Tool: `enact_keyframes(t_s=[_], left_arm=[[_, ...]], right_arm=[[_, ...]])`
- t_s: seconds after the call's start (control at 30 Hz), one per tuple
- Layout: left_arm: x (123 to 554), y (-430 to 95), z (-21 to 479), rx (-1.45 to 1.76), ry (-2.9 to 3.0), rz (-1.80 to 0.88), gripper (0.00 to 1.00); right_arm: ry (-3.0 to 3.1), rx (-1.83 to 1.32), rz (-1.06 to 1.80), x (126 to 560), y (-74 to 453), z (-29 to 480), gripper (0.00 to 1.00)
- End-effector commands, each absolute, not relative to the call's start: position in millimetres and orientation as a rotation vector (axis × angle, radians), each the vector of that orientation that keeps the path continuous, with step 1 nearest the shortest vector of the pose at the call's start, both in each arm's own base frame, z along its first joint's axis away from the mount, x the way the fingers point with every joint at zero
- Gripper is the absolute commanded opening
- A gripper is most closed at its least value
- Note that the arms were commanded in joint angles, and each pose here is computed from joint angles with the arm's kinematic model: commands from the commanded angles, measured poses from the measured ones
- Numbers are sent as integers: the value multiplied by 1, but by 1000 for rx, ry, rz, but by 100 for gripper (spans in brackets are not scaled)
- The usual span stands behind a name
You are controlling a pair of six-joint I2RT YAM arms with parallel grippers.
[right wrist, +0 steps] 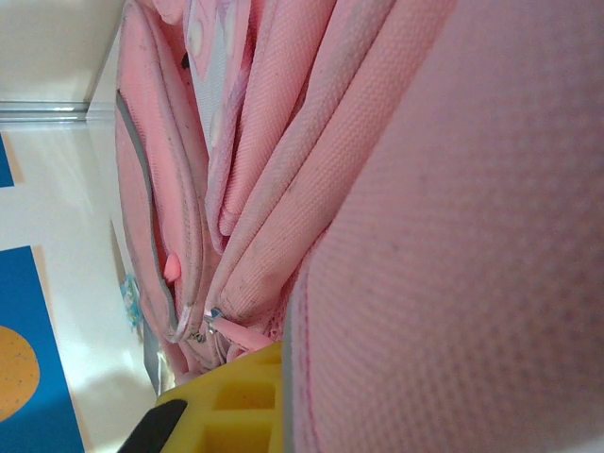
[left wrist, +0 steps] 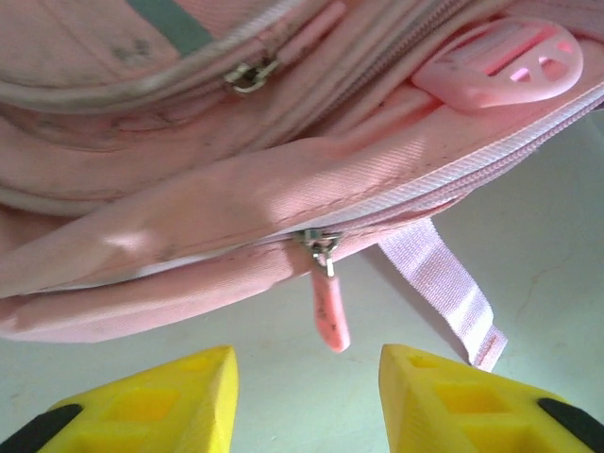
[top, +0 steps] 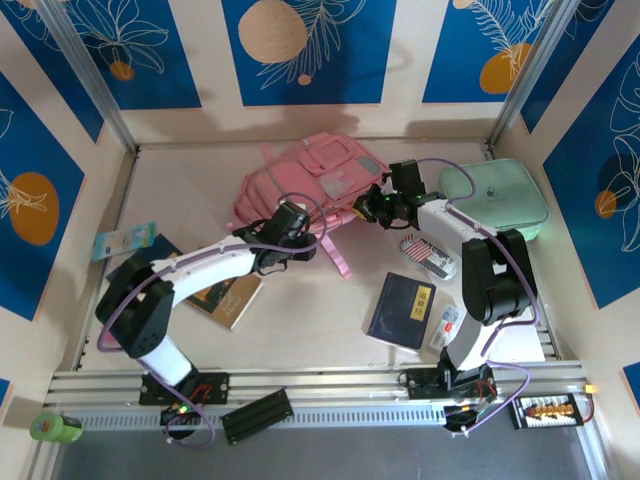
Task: Pack the student bag
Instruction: Unzip the student bag at the top-center of the table.
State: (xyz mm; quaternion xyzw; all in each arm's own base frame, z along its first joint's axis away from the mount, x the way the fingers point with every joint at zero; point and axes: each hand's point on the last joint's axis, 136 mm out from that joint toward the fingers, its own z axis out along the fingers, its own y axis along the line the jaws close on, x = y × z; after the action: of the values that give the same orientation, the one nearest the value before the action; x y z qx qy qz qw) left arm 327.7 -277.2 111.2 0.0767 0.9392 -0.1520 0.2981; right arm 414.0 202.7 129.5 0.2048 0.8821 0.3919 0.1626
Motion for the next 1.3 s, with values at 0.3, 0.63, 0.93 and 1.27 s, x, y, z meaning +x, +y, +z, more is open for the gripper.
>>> enact_keyframes(t_s=[0.3,0.63,0.93,1.27], left_arm=[[345,-288,100,148,2561,-320,29],[344,-282,88,109,2599,-267,20],[342,-265,96,143,2570,-182,0],[330,-192,92,18,2559,-278,0]], right_arm=[[2420,491,1203,423,214,169,2],[2423,502,1200,424,213,167,2],[2419,528,1131,428,199,162,2],[2439,537,1017,444,168,138,2]])
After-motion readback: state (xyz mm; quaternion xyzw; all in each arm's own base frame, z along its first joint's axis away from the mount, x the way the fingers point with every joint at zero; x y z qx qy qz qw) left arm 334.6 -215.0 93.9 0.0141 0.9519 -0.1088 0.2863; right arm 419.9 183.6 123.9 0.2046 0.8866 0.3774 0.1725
